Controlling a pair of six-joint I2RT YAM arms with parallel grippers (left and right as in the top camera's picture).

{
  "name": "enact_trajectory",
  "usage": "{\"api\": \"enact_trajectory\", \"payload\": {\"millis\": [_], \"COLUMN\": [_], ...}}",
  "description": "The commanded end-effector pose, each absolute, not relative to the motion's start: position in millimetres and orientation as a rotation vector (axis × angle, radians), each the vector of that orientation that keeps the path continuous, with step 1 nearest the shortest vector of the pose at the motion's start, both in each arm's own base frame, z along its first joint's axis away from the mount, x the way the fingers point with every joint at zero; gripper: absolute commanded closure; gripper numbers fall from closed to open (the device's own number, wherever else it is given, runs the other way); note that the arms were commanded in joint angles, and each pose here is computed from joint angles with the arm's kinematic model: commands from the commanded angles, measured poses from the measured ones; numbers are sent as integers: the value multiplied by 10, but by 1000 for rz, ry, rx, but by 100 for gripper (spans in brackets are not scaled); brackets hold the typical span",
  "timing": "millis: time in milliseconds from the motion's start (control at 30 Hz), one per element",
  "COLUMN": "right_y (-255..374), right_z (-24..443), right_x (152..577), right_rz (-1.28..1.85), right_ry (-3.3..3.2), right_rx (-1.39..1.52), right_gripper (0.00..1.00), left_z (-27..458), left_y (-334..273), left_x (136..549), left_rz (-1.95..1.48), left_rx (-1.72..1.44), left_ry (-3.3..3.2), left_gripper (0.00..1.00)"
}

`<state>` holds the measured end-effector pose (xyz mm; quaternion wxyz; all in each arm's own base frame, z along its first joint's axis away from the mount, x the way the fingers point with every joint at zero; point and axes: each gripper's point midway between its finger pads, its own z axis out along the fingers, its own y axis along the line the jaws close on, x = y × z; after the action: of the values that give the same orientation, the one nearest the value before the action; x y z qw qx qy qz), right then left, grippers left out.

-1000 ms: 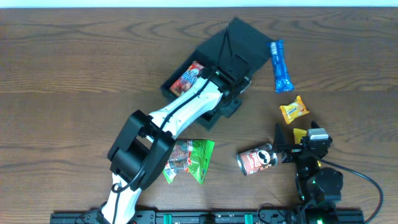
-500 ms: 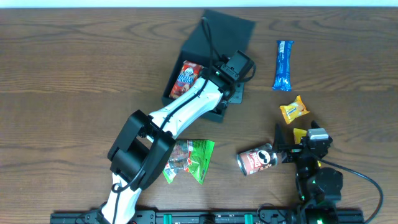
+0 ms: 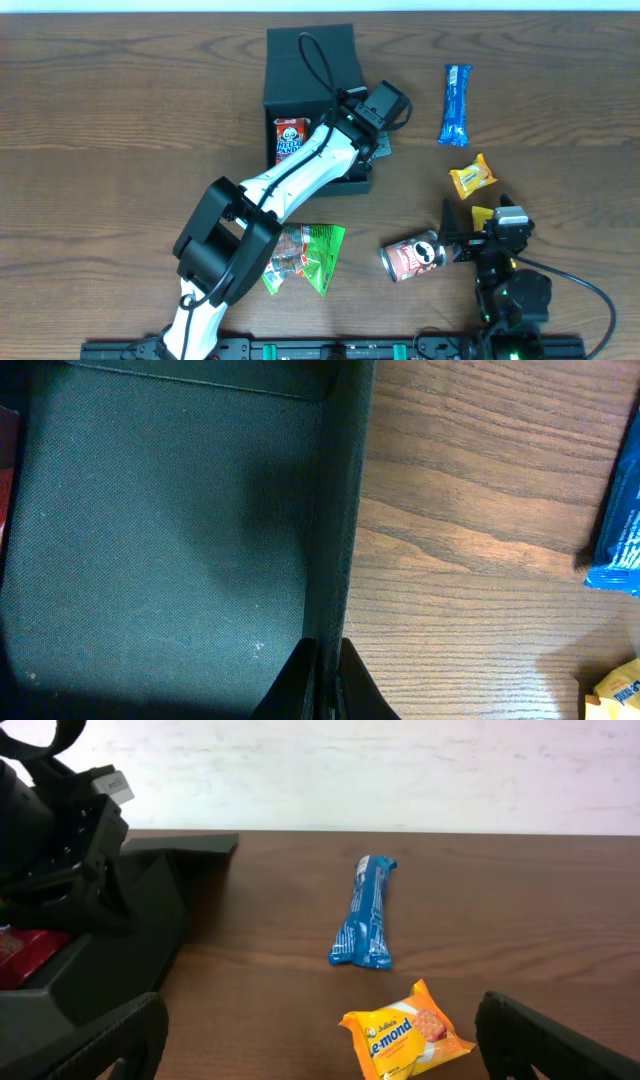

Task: Pack container
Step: 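Push the Hello Panda box upright against the box's left wall, then release and retract the left gripper to the left side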

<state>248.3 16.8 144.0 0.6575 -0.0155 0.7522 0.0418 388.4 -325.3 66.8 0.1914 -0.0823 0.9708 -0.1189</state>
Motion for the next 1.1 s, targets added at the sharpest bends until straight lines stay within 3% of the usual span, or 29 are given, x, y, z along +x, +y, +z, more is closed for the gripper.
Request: {"api": "enact_trajectory", "payload": {"millis": [0,967,1067], "right_y": [183,183,184], "right_z": [1421,1421,1421], "right_x": [2481,2481,2480], "right_rz": [87,87,88], "right_ry": [1710,1710,1710], "right_rx": [-52,-52,-53], "right_gripper": [1,1,1], "left_z": [618,545,550], "left_y": [-3196,-3247,-3270], "left_x": [3906,3646,3646], "left_rz": [-294,-224,-231], "left_rx": [-264,32,36], "left_ry": [2725,2804,2799], "left_gripper": [94,94,84]}}
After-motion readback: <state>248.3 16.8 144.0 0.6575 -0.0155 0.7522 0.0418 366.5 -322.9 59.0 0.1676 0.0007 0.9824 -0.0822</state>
